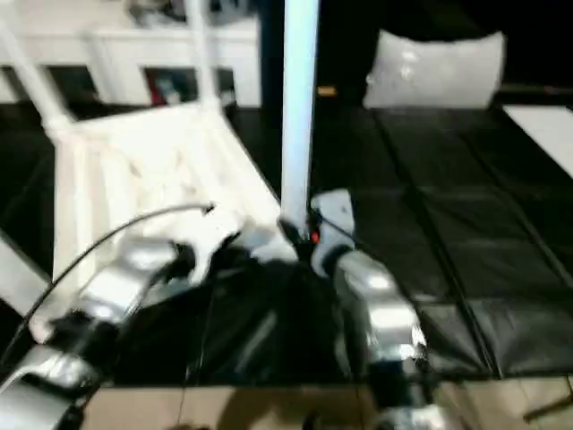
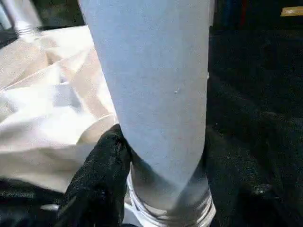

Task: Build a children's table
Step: Rotate leg to tighten

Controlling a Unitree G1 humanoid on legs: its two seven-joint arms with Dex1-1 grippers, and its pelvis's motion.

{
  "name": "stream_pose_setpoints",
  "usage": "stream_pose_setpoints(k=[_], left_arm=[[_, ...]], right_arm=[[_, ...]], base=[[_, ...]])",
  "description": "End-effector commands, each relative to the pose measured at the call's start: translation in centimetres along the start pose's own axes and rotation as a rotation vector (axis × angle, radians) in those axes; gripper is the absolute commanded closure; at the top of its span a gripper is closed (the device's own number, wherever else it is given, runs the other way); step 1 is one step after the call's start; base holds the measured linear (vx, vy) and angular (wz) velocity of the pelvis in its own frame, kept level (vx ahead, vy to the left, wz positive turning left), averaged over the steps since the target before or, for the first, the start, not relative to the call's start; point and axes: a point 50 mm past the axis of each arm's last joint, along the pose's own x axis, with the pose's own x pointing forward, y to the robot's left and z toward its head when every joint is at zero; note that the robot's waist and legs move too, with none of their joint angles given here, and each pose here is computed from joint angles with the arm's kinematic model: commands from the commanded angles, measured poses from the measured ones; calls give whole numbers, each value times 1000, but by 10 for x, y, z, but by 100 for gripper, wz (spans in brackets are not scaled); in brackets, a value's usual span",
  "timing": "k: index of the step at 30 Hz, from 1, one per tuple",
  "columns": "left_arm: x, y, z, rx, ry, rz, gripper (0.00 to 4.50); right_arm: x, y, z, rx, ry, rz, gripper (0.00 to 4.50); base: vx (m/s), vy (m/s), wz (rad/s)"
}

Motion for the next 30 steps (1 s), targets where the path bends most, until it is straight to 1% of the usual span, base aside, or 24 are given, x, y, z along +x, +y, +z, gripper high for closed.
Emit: stream_pose_setpoints(k=[1, 2, 4, 5, 6, 7, 8, 10, 12, 14, 15, 16, 18, 19, 20, 22, 23, 24, 26, 28, 30], left_arm=[[14, -15, 30, 63, -104, -23, 450], [14, -15, 30, 63, -104, -23, 450], [6, -9, 21, 79, -78, -32, 450], [4, -8, 20, 84, -75, -35, 450], [0, -5, 16, 95, -72, -45, 450], [-1, -5, 16, 95, -71, -47, 450], [-4, -3, 14, 102, -73, -58, 450], [-12, -1, 8, 120, -68, -91, 450], [-18, 0, 4, 144, -65, -133, 450], [-22, -1, 1, 169, -64, -174, 450], [-30, -3, -4, 212, -51, -242, 450], [-32, -3, -5, 225, -47, -263, 450], [-36, -5, -7, 226, -51, -322, 450], [-38, -6, -7, 223, -58, -347, 450], [-41, -6, -7, 224, -65, -393, 450], [-45, -6, -7, 232, -67, -455, 450], [-46, -6, -7, 234, -66, -460, 450], [-48, -7, -8, 247, -57, -504, 450], [-48, -7, -8, 251, -51, -521, 450], [-50, -8, -10, 278, -31, -575, 450], [-51, -10, -11, 304, -10, -628, 450]], right_arm=[[3, 60, -25, 41, 95, 289, 219], [3, 60, -25, 41, 95, 289, 219], [-11, 37, -24, 46, 49, 272, 182], [-13, 31, -23, 43, 41, 267, 179], [-19, 19, -21, 39, 23, 270, 163], [-21, 16, -20, 39, 19, 272, 149], [-25, 7, -18, 30, 7, 275, 138], [-32, -7, -12, -14, -9, 312, 130], [-38, -17, -7, -53, -16, 358, 123], [-42, -23, -3, -74, -17, 397, 90], [-49, -31, 2, -110, -10, 472, 89], [-51, -33, 4, -121, -7, 495, 87], [-55, -38, 9, -140, 5, 557, 62], [-56, -40, 10, -145, 11, 582, 62], [-59, -43, 14, -154, 24, 636, 50], [-61, -46, 16, -190, 56, 711, 42], [-61, -46, 16, -195, 59, 719, 42], [-62, -44, 16, -218, 88, 785, 42], [-63, -44, 15, -219, 99, 813, 42], [-64, -43, 16, -220, 122, 888, 42], [-62, -43, 16, -225, 154, 956, 69]], base=[[87, 25, -29], [118, 26, -24], [27, 2, 0], [0, 0, 0], [0, 0, 0], [0, 0, 0], [0, 0, 0], [0, 0, 0], [0, 0, 0], [0, 0, 0], [0, 0, 0], [0, 0, 0], [0, 0, 0], [0, 0, 0], [0, 0, 0], [0, 0, 0], [0, 0, 0], [0, 0, 0], [0, 0, 0], [0, 0, 0], [0, 0, 0]])
